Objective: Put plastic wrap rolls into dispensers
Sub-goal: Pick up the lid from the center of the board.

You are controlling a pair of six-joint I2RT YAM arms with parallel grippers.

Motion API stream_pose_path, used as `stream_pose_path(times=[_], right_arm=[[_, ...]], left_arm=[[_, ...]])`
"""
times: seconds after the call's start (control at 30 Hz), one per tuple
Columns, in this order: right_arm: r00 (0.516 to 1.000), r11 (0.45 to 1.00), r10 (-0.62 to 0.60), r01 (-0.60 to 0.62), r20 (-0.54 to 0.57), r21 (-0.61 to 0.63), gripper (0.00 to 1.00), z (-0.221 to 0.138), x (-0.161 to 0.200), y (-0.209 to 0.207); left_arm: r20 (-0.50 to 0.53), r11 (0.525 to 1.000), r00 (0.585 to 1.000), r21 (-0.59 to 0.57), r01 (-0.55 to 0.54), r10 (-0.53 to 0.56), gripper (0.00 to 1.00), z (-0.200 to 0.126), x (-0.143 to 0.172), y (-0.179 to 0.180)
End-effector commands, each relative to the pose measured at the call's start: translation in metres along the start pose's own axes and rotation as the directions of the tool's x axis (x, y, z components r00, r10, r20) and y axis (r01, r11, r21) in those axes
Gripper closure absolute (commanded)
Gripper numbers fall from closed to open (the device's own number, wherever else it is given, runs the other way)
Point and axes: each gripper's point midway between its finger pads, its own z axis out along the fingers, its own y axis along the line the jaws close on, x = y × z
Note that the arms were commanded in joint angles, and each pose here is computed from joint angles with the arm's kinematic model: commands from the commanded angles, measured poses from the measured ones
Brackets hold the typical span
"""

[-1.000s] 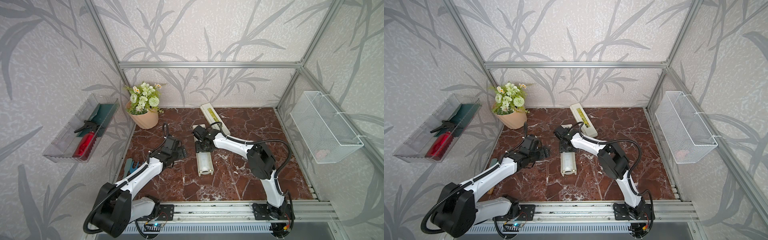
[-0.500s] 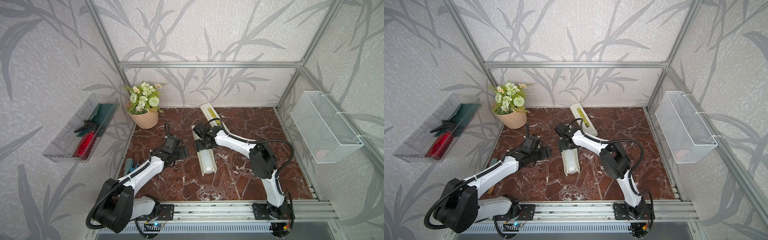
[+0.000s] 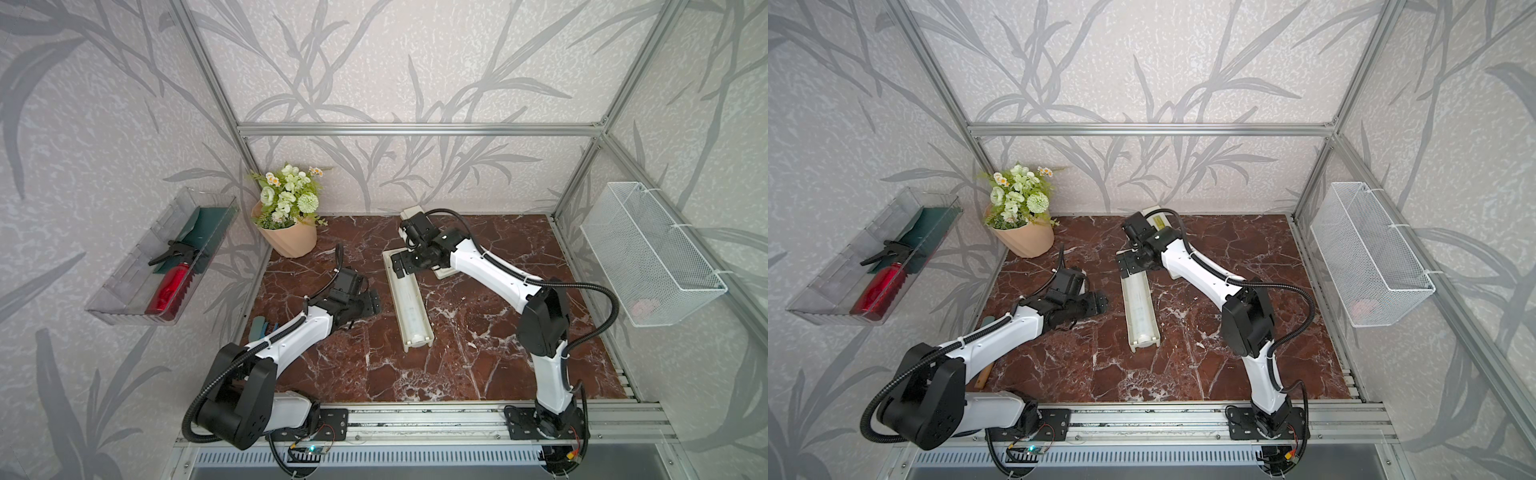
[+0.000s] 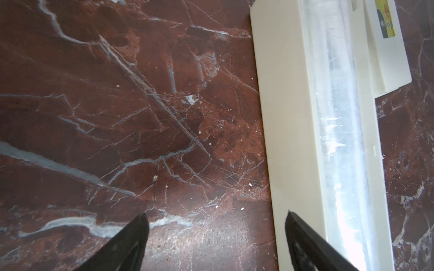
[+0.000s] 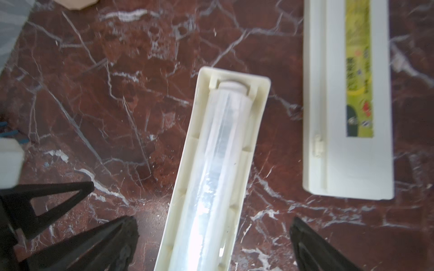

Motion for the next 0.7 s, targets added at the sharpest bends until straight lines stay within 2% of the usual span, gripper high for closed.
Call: stream_pose_path(times=[0.0,0.2,0.53,0.67], right_arm=[[0.990,0.993,-0.122,0.122,-0.075,-0.006,0.01,0.011,0.004,-0.021],[0.976,0.980,-0.177,0.186,-0.124,0.064,0.01,0.043,-0.006,-0.077],[0.972,0.984,-0.084,0.116,-0.221,0.133,0.01,0.100,0.002,-0.154],[0.969,0.991,-0.055,0.083,-0.240,0.108,0.01,0.115,0.010,-0.165]], left_arm=[[0.008,0.998,1.000,0.046,-0.031,0.030,0.10,-0.004,-0.009,-0.013],[0.005,0.998,0.999,0.053,-0.045,0.045,0.10,-0.010,-0.008,-0.014],[-0.018,0.995,0.999,0.087,-0.041,0.043,0.10,-0.013,-0.004,-0.020],[-0.008,0.996,0.999,0.084,-0.043,0.044,0.10,-0.014,-0.006,-0.021]])
